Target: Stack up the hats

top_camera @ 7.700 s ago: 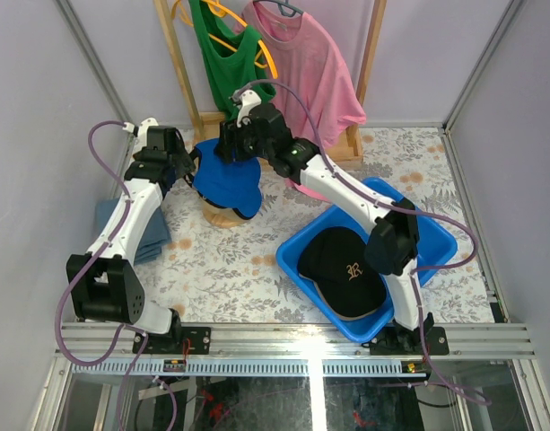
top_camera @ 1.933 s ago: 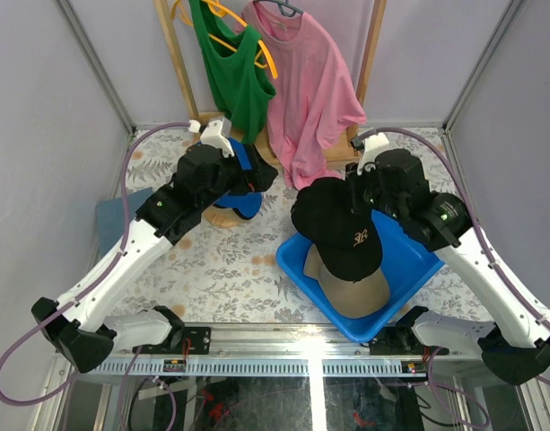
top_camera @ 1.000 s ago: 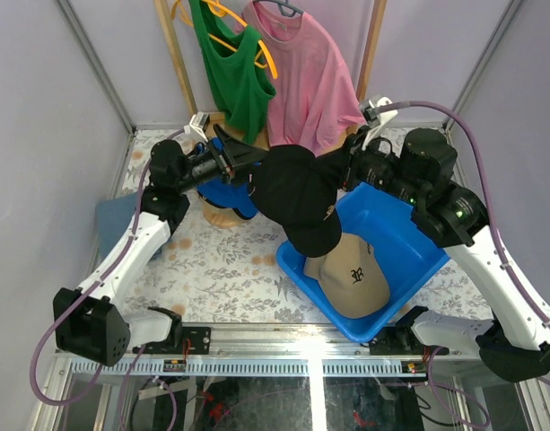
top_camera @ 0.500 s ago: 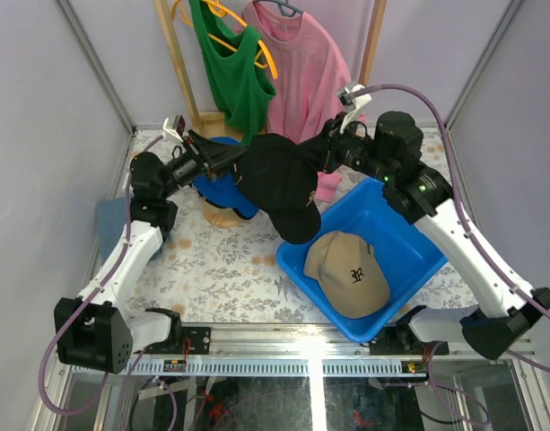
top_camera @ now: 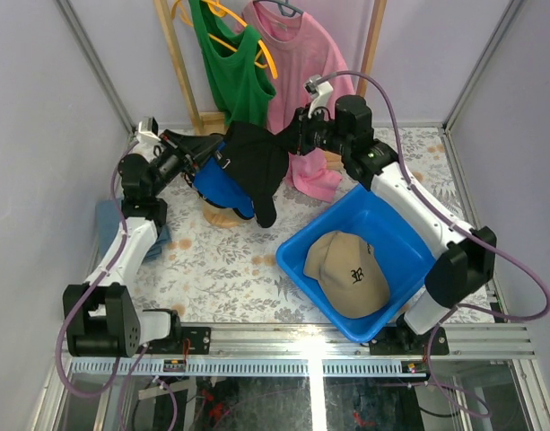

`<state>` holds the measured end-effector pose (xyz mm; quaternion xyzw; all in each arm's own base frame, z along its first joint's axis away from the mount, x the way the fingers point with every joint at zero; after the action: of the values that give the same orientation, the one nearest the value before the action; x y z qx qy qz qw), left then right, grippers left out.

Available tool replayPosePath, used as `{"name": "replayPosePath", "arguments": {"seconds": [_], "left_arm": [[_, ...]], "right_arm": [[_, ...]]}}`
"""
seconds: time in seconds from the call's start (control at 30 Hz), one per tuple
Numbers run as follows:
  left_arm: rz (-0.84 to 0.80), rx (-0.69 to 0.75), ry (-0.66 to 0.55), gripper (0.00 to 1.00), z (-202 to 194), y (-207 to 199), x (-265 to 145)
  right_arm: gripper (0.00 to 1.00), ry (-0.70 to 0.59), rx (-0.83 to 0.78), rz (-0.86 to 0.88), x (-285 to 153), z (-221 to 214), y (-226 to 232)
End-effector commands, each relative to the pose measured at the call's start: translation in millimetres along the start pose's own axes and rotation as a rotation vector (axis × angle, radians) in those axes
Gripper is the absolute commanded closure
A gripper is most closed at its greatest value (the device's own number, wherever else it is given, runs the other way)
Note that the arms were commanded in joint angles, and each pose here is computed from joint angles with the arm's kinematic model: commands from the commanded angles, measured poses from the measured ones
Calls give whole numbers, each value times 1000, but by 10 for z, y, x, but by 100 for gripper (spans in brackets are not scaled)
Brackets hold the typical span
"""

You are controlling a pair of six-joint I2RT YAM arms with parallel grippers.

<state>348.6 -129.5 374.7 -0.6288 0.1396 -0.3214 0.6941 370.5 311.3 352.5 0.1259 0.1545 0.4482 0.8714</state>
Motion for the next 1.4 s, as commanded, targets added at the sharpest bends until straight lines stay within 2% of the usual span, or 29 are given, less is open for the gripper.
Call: {"name": "replayPosePath", "arguments": {"seconds": [0.0, 0.37, 0.63, 0.93, 1.37], "left_arm": [[-57, 86, -73, 84, 179, 3, -36], [-37, 118, -83, 84, 307, 159, -19], [-22, 164, -84, 84, 329, 168, -30], [-76, 144, -67, 84, 326, 106, 21], [-9, 203, -62, 84, 356, 260, 103]], "right_arm": [[100, -127, -56, 24, 64, 415, -30], [100, -133, -73, 5, 303, 459, -212], [100, -183, -122, -26, 180, 661, -167], [100, -241, -186, -50, -2, 949, -64], [100, -237, -228, -95, 323, 849, -346]]}}
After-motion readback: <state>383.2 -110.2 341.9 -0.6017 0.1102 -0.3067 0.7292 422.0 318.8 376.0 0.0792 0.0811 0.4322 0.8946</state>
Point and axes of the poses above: each gripper's point midway between its finger pads, its own x axis out along the fingers, its own y axis along the line the jaws close on, z = x × y, the point moved 2 cm from there along -x, back along the fingers
